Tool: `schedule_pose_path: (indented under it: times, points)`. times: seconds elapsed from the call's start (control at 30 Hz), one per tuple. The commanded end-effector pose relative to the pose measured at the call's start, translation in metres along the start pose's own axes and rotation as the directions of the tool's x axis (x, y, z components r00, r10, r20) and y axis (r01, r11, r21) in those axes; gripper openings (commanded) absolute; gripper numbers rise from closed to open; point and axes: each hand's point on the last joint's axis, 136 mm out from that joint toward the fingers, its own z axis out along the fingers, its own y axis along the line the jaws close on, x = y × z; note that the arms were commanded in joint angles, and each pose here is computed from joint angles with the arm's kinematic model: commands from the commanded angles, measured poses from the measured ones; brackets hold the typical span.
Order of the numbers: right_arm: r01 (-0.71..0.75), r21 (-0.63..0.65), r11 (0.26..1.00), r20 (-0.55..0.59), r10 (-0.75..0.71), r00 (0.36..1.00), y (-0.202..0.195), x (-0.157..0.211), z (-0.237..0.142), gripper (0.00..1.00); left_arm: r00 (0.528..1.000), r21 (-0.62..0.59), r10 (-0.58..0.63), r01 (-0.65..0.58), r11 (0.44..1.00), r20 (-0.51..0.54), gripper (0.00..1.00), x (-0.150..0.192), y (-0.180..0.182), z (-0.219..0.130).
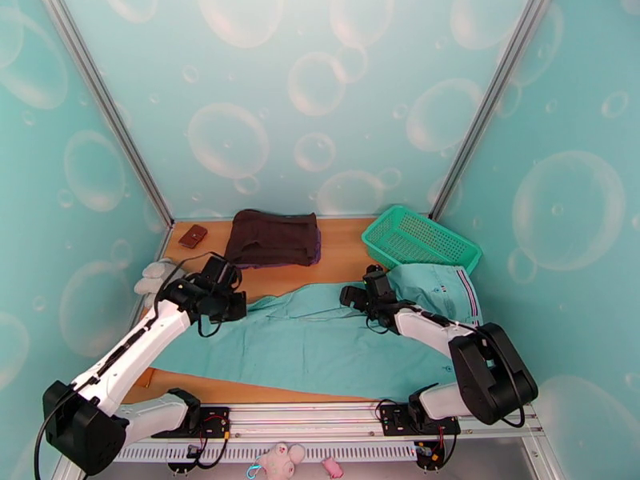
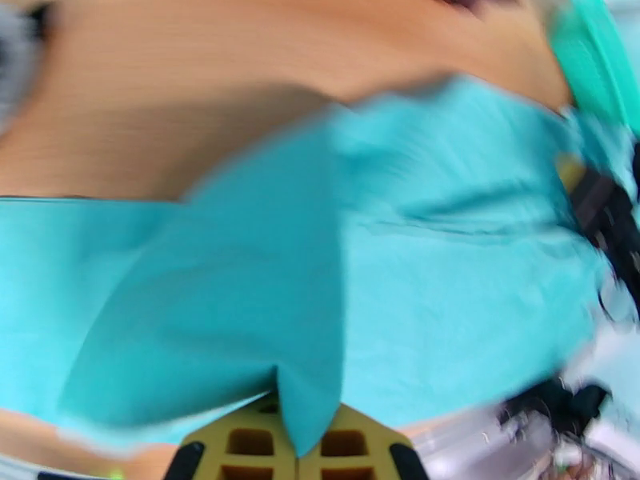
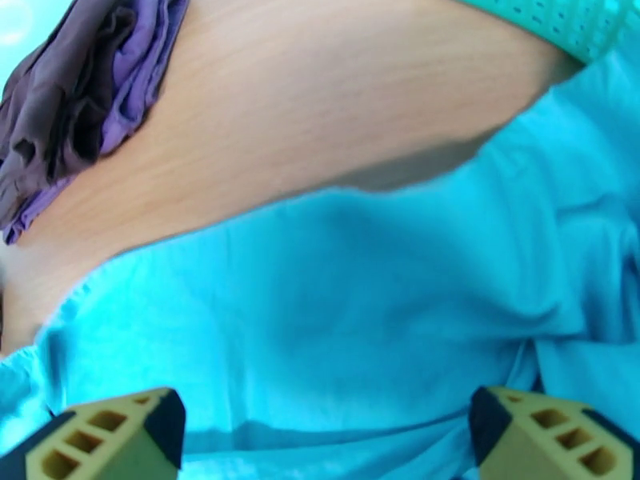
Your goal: Fold and stack the trousers
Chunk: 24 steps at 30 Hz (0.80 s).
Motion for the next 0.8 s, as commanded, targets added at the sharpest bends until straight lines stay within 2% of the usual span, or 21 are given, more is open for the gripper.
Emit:
schedule_pose_path:
  times: [0.0, 0.03, 0.07, 0.13, 0.17, 0.2, 0.23, 0.27, 0.3, 0.33, 0.4, 0.43, 0.5, 0.57, 0.63, 0.67, 0.7, 0.77]
  points:
    - [0.016, 0.041, 0.999, -0.032, -0.014, 0.999, -0.010, 0.001, 0.008, 0.98, 0.989, 0.396, -0.081, 0.025, 0.918, 0.125, 0.01, -0.035, -0.072, -0.025]
    - [0.011, 0.039, 0.999, -0.034, -0.010, 0.999, -0.010, 0.003, 0.010, 0.98, 0.974, 0.467, -0.164, 0.074, 0.881, 0.155, 0.03, -0.051, -0.076, -0.030]
    - [0.006, 0.026, 1.000, -0.030, -0.005, 1.000, -0.008, 0.003, 0.011, 0.98, 0.955, 0.539, -0.246, 0.121, 0.834, 0.166, 0.00, -0.062, -0.077, -0.031]
    - [-0.001, 0.014, 1.000, -0.028, 0.002, 1.000, -0.006, 0.004, 0.013, 0.98, 0.910, 0.610, -0.379, 0.205, 0.765, 0.170, 0.03, -0.078, -0.069, -0.022]
    - [-0.001, 0.015, 1.000, -0.030, 0.002, 1.000, -0.005, 0.004, 0.013, 0.98, 0.882, 0.536, -0.421, 0.256, 0.805, 0.212, 0.16, -0.085, -0.051, -0.009]
    - [0.001, 0.016, 1.000, -0.034, 0.000, 0.999, -0.005, 0.004, 0.014, 0.98, 0.868, 0.392, -0.411, 0.288, 0.874, 0.278, 0.27, -0.088, -0.029, 0.002]
    - [0.005, 0.019, 1.000, -0.036, -0.004, 0.999, -0.005, 0.003, 0.014, 0.98, 0.857, 0.166, -0.374, 0.337, 0.927, 0.354, 0.29, -0.088, 0.005, 0.008]
    - [0.006, 0.020, 1.000, -0.033, -0.006, 0.999, -0.005, 0.002, 0.014, 0.98, 0.856, -0.017, -0.311, 0.349, 0.937, 0.413, 0.29, -0.087, 0.029, 0.004]
    - [0.010, 0.021, 1.000, -0.032, -0.009, 0.999, -0.005, 0.002, 0.013, 0.98, 0.849, -0.129, -0.276, 0.368, 0.921, 0.450, 0.34, -0.085, 0.048, -0.002]
    - [0.011, 0.023, 1.000, -0.030, -0.010, 1.000, -0.005, 0.001, 0.012, 0.98, 0.841, -0.208, -0.239, 0.376, 0.903, 0.485, 0.48, -0.083, 0.063, -0.011]
    - [0.012, 0.024, 1.000, -0.028, -0.012, 1.000, -0.006, 0.001, 0.011, 0.98, 0.833, -0.329, -0.128, 0.348, 0.878, 0.539, 0.91, -0.085, 0.076, -0.035]
    - [0.012, 0.024, 1.000, -0.027, -0.012, 1.000, -0.006, 0.002, 0.011, 0.98, 0.835, -0.387, -0.052, 0.307, 0.869, 0.547, 0.99, -0.086, 0.074, -0.046]
    - [0.013, 0.024, 1.000, -0.031, -0.013, 0.999, -0.006, 0.002, 0.011, 0.98, 0.863, -0.425, 0.090, 0.152, 0.893, 0.497, 0.99, -0.085, 0.050, -0.049]
    - [0.014, 0.024, 1.000, -0.033, -0.013, 0.999, -0.006, 0.003, 0.011, 0.98, 0.912, -0.440, 0.162, 0.023, 0.898, 0.377, 0.99, -0.072, 0.035, -0.034]
    - [0.014, 0.019, 1.000, -0.032, -0.013, 0.999, -0.005, 0.002, 0.010, 0.98, 0.941, -0.524, 0.260, -0.112, 0.844, 0.217, 0.99, -0.053, 0.028, -0.018]
    - [0.014, 0.018, 1.000, -0.032, -0.013, 0.999, -0.005, 0.003, 0.010, 0.98, 0.934, -0.565, 0.334, -0.210, 0.798, 0.125, 1.00, -0.042, 0.022, -0.009]
    - [0.014, 0.017, 1.000, -0.030, -0.013, 0.999, -0.005, 0.002, 0.009, 0.98, 0.905, -0.585, 0.422, -0.315, 0.747, 0.051, 1.00, -0.033, 0.012, -0.001]
    - [0.012, 0.013, 1.000, -0.027, -0.012, 1.000, -0.006, 0.004, 0.009, 0.98, 0.771, -0.607, 0.634, -0.532, 0.590, -0.060, 0.99, -0.012, -0.011, 0.013]
